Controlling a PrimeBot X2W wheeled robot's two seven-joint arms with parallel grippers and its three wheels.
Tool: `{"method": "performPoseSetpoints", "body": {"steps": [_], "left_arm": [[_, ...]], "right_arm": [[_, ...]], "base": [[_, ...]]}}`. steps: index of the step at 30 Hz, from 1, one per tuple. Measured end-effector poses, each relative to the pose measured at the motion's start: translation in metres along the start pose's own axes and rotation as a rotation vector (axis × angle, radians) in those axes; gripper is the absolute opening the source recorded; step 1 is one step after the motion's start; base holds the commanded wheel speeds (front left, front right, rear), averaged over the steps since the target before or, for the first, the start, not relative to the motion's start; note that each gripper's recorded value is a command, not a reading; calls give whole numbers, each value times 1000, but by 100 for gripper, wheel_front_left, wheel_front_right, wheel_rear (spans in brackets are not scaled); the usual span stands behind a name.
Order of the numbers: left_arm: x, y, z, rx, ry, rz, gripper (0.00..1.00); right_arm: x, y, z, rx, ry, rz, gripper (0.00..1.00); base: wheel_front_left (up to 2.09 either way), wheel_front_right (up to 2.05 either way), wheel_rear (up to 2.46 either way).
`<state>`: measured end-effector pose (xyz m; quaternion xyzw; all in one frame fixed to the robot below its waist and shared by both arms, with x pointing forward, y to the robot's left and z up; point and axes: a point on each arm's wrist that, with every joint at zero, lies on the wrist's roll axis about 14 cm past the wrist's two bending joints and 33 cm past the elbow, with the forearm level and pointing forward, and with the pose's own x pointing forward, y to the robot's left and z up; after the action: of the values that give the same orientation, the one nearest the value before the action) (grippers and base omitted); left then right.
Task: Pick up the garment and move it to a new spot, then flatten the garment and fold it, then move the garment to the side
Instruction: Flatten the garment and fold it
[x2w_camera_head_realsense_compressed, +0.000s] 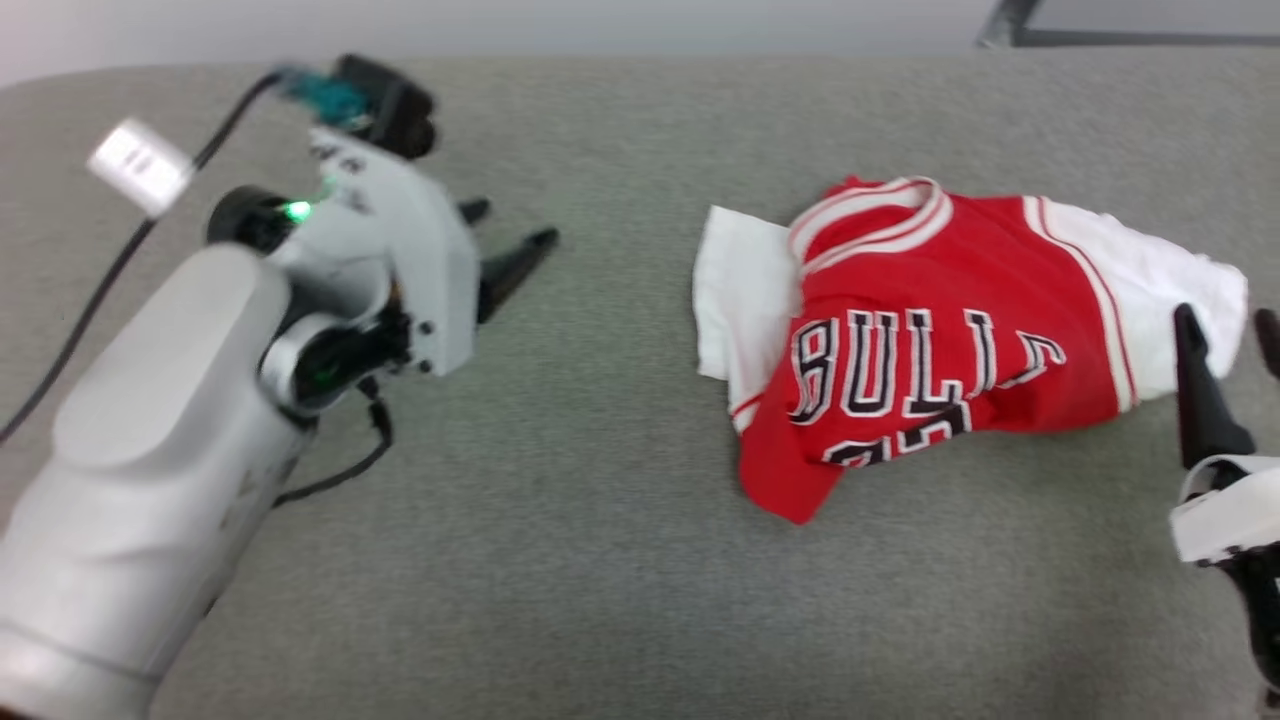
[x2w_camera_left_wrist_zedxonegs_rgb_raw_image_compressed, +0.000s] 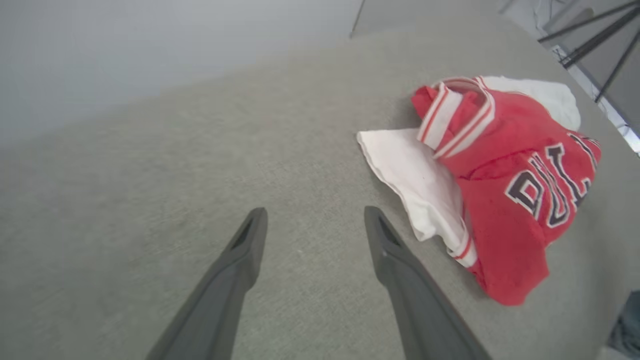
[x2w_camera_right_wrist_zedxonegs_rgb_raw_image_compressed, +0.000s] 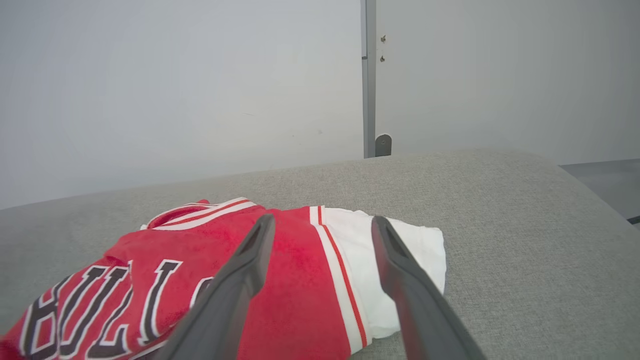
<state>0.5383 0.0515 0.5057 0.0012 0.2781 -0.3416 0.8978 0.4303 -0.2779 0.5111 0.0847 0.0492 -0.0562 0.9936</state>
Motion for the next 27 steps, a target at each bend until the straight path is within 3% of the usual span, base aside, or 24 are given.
{"method": "performPoseSetpoints", "body": {"steps": [4, 12, 18, 27], "left_arm": [[26, -24, -14, -34, 200, -101, 100], [73, -54, -40, -69, 421, -207, 100], [95, -62, -68, -106, 523, -240, 100], [105, -77, -66, -150, 533, -301, 100]], "right_arm": [[-5, -2, -1, 7, -10, -11, 100], [-1, -5, -20, 14, 17, -35, 100], [-3, -18, -31, 14, 38, -77, 100], [-4, -25, -39, 11, 55, -97, 100]], "base": [[0, 0, 0], [0, 0, 0], [0, 0, 0], [0, 0, 0]]}}
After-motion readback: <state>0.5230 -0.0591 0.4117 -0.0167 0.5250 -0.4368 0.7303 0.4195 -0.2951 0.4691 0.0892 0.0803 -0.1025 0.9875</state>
